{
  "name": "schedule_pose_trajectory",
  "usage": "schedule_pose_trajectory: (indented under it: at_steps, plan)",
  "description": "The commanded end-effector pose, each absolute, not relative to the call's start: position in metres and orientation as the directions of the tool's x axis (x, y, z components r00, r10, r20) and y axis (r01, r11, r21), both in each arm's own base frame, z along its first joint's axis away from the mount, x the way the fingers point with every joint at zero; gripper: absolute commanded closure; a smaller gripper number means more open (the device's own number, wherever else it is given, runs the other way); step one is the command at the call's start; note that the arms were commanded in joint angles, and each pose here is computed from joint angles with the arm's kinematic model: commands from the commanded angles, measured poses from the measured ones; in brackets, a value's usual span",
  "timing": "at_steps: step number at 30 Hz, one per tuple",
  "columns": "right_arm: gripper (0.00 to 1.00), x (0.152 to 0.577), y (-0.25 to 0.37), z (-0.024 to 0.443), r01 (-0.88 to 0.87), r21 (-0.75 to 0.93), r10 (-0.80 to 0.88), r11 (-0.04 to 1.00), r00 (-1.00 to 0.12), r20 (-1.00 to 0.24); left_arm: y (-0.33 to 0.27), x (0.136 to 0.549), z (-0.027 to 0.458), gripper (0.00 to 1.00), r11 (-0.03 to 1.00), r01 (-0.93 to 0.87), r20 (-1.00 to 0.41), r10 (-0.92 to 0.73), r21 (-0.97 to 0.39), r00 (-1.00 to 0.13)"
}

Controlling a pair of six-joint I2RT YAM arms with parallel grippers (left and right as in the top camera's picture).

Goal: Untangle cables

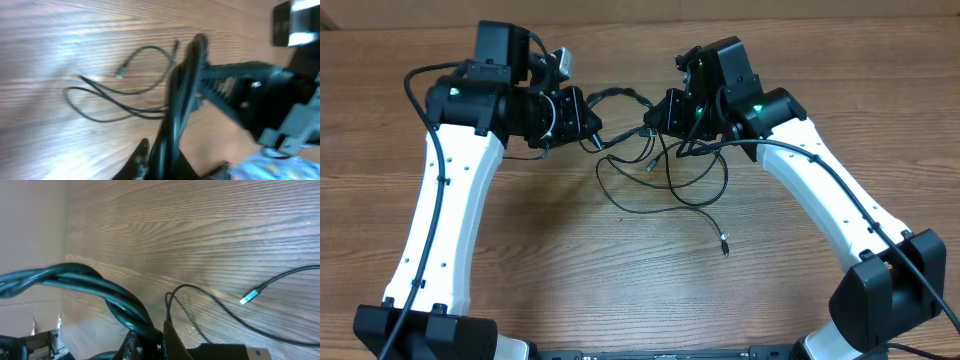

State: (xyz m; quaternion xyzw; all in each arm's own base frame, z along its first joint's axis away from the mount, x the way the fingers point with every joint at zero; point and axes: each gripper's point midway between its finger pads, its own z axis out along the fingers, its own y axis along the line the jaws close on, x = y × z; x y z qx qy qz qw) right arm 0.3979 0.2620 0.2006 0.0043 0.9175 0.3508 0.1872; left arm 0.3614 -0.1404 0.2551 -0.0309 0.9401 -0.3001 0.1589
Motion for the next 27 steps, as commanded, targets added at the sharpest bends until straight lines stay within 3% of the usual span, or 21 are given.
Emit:
schedule_pose_trajectory:
  at_steps: [1,7,9,12,16,19,24,27]
  plan:
    - [0.96,0.410,0.249,0.194,-0.064,0.643,0.198,0.763,-0.924,-0.328,-0.135,0.362,0.256,0.81,0.891,0.054,-0.365,-0.128,-0.450,-0.922]
    - [0.96,0.399,0.259,0.239,-0.159,0.694,0.185,0.702,-0.900,-0.394,-0.108,0.378,0.204,0.96,0.934,-0.291,-0.378,-0.350,-0.207,-0.857]
    - [0.96,0.384,0.270,0.270,-0.258,0.740,0.137,0.621,-0.894,-0.426,-0.106,0.385,0.191,0.96,0.917,-0.356,-0.391,-0.398,-0.179,-0.830]
    - [0.96,0.370,0.270,0.293,-0.286,0.763,0.134,0.579,-0.890,-0.436,-0.119,0.396,0.173,0.96,0.881,-0.415,-0.348,-0.471,-0.228,-0.810]
    - [0.96,0.369,0.258,0.288,-0.203,0.780,0.176,0.592,-0.912,-0.370,-0.147,0.404,0.179,0.96,0.896,-0.296,-0.332,-0.405,-0.331,-0.852]
    - [0.96,0.372,0.236,0.279,-0.101,0.804,0.221,0.586,-0.935,-0.279,-0.173,0.406,0.207,0.96,0.914,-0.026,-0.415,-0.210,-0.406,-0.885]
    - [0.96,0.376,0.217,0.277,-0.031,0.827,0.260,0.561,-0.942,-0.211,-0.214,0.382,0.245,0.96,0.835,0.296,-0.520,0.015,-0.464,-0.854]
    - [0.96,0.373,0.216,0.274,-0.011,0.866,0.224,0.499,-0.964,-0.142,-0.235,0.370,0.254,0.95,0.803,0.382,-0.554,0.077,-0.459,-0.829]
